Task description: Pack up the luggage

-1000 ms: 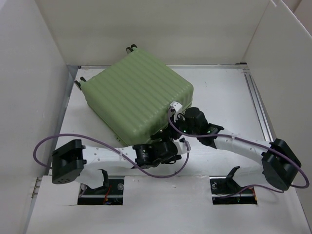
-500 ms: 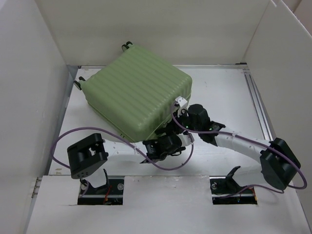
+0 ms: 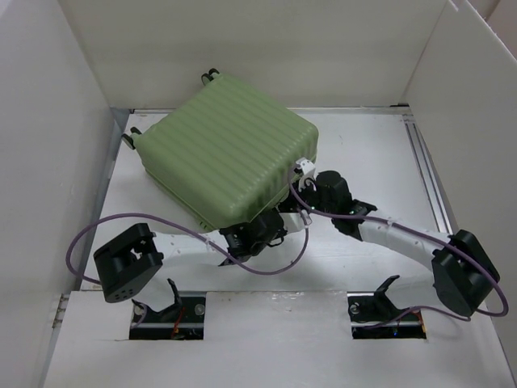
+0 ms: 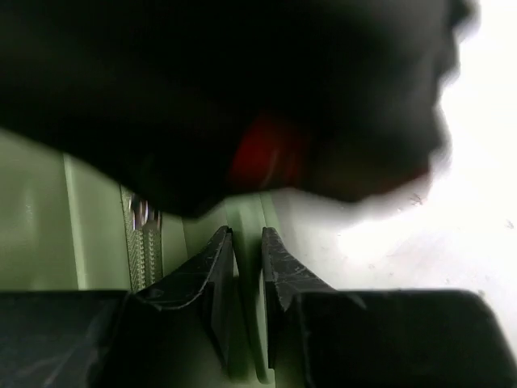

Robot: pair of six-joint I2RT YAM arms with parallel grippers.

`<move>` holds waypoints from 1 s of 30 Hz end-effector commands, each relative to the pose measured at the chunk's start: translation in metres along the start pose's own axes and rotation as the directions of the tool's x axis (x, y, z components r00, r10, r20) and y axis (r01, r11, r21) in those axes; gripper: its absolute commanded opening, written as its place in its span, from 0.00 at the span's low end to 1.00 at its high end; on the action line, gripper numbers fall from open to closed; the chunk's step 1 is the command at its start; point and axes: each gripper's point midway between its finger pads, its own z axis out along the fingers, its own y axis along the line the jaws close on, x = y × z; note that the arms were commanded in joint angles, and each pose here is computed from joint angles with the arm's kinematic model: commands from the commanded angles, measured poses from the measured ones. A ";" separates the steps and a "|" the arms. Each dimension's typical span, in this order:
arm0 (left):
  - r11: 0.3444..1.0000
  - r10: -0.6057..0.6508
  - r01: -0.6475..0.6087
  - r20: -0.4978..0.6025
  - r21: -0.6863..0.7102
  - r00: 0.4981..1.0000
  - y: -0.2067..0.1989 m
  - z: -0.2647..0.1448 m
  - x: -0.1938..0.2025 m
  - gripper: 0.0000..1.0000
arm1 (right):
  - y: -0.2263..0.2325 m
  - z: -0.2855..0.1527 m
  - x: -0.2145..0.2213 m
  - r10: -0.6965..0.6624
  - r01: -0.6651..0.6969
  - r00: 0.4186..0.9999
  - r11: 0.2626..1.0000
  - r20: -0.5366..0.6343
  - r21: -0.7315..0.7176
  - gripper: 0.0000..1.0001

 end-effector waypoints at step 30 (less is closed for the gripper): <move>0.952 0.201 -0.092 -0.367 0.292 0.908 -0.038 -0.039 0.144 0.00 | -0.280 -0.089 -0.208 -0.418 0.229 0.889 0.761 0.188 0.607 0.00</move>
